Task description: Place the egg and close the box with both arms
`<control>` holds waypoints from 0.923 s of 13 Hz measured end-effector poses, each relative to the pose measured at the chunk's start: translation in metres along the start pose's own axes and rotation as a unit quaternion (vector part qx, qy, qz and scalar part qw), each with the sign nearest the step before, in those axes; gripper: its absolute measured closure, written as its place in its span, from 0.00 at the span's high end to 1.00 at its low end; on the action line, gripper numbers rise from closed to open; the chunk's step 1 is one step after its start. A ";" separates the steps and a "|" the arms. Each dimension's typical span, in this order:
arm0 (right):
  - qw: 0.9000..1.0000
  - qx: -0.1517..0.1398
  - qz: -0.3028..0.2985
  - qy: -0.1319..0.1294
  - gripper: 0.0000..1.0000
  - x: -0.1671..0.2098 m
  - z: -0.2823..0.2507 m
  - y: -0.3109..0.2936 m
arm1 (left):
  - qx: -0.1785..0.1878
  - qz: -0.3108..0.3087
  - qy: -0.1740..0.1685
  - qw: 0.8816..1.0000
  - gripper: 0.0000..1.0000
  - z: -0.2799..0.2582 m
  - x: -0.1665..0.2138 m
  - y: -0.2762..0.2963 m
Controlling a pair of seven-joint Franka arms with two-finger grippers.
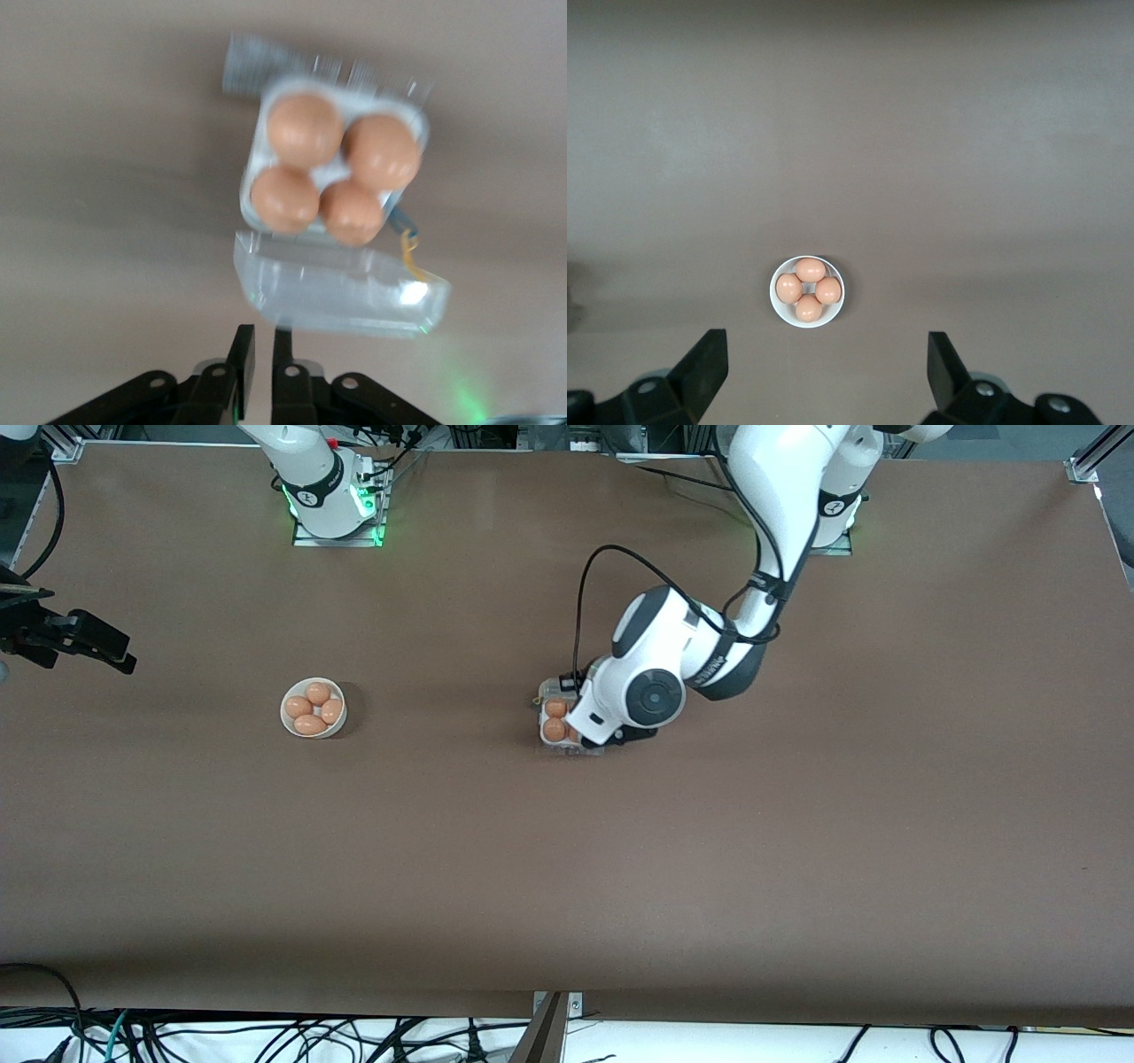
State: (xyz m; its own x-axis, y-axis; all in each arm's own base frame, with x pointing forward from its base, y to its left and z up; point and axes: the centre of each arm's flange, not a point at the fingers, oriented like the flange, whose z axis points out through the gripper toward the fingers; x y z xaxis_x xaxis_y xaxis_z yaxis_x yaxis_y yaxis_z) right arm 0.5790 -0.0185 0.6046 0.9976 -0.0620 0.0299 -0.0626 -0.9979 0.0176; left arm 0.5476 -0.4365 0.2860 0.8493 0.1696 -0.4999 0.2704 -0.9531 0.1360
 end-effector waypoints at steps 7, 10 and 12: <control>1.000 0.021 0.004 -0.006 1.00 -0.001 0.005 -0.002 | -0.001 -0.043 0.147 0.988 0.75 -0.145 0.052 -0.063; 1.000 0.023 0.005 -0.001 1.00 0.001 0.006 -0.002 | 0.038 -0.056 0.207 0.976 1.00 -0.197 0.062 -0.107; 1.000 0.023 0.005 0.001 1.00 0.002 0.007 -0.002 | 0.042 -0.066 0.225 0.971 1.00 -0.220 0.069 -0.128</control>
State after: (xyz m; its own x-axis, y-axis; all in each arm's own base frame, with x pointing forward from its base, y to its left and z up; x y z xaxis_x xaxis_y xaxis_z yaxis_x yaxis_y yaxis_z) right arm 0.5810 -0.0166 0.5976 0.9969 -0.0726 0.0314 -0.0717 -0.9970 -0.0289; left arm 0.6712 -0.2477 0.4223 0.9270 0.3663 -0.0807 0.3686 -0.9295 0.0159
